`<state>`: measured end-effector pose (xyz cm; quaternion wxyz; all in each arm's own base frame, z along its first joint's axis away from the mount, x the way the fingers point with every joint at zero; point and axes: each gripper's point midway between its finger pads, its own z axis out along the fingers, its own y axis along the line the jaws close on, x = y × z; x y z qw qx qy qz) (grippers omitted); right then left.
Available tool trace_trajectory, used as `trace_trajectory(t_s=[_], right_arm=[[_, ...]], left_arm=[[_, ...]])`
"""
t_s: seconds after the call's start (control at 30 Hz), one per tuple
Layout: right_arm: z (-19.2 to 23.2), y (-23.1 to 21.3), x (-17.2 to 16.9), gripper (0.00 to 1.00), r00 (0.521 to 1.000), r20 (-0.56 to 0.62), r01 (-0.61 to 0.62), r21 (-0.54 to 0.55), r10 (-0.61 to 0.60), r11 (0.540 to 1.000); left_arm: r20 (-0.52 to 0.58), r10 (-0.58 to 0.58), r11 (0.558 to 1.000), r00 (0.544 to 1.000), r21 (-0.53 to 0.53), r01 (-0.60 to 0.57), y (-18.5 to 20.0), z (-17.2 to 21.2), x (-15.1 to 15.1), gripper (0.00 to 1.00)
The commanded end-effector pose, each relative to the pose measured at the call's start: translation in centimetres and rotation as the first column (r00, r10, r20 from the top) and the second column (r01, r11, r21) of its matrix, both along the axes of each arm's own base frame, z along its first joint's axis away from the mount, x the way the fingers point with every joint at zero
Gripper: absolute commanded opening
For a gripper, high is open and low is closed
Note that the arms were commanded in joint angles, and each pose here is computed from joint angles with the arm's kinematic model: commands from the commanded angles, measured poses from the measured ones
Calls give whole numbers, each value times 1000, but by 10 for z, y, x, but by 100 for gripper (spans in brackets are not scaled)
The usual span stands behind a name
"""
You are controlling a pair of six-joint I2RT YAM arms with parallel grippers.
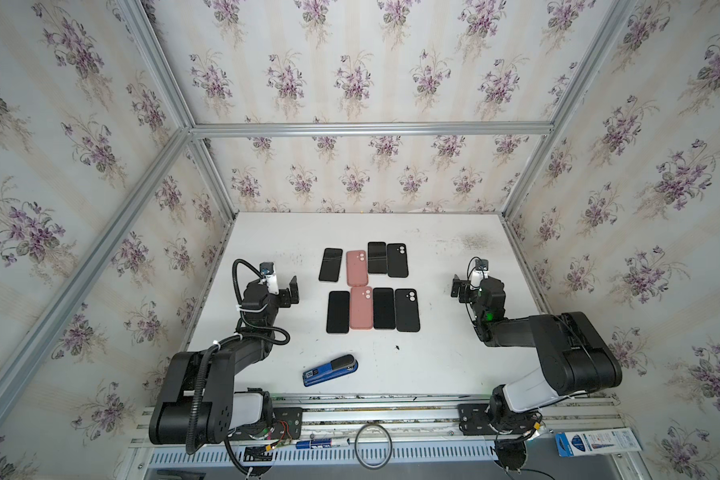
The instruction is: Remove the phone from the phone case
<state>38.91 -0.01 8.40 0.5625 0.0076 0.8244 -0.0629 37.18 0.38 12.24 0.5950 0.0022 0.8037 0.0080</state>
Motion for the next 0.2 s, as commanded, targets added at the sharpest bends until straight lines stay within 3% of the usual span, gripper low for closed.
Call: trace_trajectory(t_s=[0.0,0.17], right_arm=[[13,-3,7,100,999,42,11,-21,-10,1000],[13,-11,5,100,998,49,49,-15,-49,999]], left_arm=[[74,-38,999,997,-4,38,-6,18,5,100],[82,-38,999,996,-1,39,-6,19,3,100]])
